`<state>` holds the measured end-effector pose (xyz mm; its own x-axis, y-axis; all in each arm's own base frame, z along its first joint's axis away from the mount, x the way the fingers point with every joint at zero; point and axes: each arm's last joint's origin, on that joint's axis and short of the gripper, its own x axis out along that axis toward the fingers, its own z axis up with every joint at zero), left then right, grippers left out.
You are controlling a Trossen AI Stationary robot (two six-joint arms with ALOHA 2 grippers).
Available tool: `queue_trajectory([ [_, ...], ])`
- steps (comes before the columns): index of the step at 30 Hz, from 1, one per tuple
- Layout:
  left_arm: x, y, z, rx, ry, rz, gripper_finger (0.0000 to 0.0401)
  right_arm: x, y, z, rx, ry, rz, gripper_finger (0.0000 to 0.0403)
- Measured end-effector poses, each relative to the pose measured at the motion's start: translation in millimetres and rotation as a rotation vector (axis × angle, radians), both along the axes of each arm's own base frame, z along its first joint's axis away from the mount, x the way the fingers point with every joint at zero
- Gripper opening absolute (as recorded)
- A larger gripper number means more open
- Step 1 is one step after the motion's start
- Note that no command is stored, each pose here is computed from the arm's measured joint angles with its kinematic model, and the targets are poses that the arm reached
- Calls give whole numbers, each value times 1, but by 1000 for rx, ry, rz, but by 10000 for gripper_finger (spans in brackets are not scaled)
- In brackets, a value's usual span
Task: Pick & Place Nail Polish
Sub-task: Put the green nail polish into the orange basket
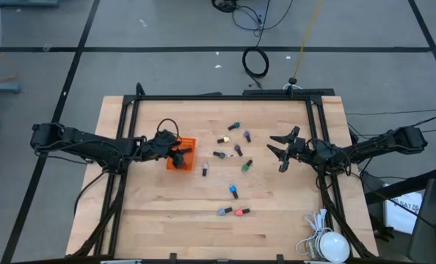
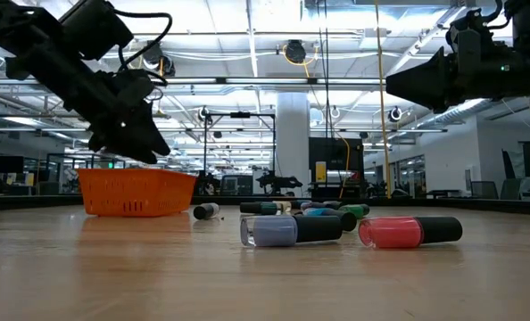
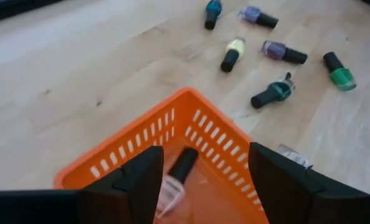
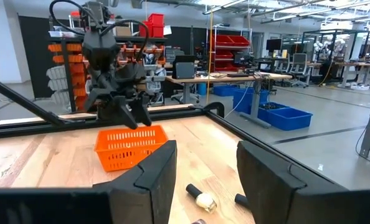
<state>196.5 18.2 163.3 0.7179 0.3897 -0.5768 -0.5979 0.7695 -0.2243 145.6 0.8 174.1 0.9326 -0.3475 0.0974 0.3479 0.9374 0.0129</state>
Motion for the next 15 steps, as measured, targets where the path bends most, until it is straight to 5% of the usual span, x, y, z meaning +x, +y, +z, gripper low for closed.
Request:
queue_trajectory([
  [6,3,0,5,23,-49,-16,234,2,2,-8,25,69,60,157],
  [15,5,0,7,26,-73,-17,235,28,5,-32,57,503,95,193],
])
